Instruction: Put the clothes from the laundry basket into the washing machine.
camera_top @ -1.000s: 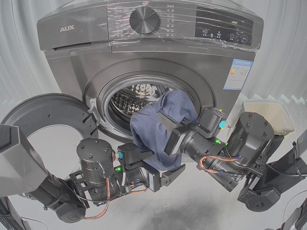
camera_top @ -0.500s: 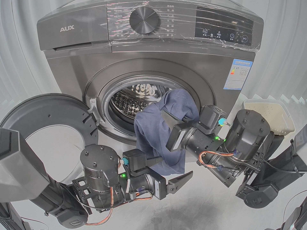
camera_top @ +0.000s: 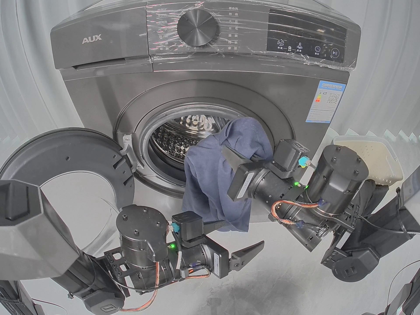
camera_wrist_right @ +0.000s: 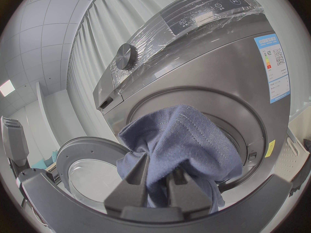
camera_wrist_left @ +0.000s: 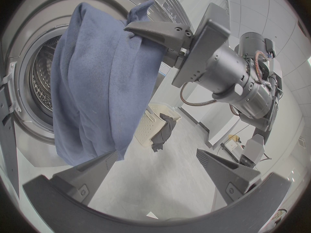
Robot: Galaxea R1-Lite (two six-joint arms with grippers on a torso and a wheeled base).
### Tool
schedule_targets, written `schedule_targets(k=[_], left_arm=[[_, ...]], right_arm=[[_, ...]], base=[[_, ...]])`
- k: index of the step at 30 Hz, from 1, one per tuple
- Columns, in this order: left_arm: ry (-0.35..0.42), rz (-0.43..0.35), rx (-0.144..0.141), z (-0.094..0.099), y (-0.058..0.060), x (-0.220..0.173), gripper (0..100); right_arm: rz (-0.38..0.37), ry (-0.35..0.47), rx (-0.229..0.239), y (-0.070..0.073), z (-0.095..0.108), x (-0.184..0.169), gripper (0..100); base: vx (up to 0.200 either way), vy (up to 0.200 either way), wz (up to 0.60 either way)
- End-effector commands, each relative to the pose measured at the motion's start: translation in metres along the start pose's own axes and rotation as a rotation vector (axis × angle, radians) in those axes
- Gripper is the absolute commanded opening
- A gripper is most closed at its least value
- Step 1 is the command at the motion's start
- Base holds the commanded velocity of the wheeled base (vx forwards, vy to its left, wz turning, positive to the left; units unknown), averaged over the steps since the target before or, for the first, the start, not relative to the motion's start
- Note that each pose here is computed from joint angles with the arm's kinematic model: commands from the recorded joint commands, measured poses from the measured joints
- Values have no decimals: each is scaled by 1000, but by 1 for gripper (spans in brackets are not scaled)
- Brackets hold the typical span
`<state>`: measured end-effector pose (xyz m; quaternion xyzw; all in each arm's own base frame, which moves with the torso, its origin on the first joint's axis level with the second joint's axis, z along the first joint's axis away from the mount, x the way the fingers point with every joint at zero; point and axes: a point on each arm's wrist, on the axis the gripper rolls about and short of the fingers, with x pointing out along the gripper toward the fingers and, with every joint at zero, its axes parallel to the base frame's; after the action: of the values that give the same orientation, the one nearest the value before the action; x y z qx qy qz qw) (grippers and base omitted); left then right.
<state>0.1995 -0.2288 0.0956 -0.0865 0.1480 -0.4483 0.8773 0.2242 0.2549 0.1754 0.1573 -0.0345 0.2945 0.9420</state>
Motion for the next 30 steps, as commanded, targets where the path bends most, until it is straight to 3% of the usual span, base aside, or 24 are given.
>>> schedule_targets(k=[1,15,23,30], left_arm=[[9,12,-4,-11,7,13,100],[-17,38,-6,-11,19,27,100],[-86,22,1,6,17,34,100],[-106,23,3,8,18,37,100]], right_arm=[[6,-2,1,2,0,0,0],[12,-3,3,4,0,-1,0],[11,1,3,3,-2,0,0],[11,1,3,3,-2,0,0]], base=[[0,0,0],[0,0,0],[0,0,0],[0,0,0]])
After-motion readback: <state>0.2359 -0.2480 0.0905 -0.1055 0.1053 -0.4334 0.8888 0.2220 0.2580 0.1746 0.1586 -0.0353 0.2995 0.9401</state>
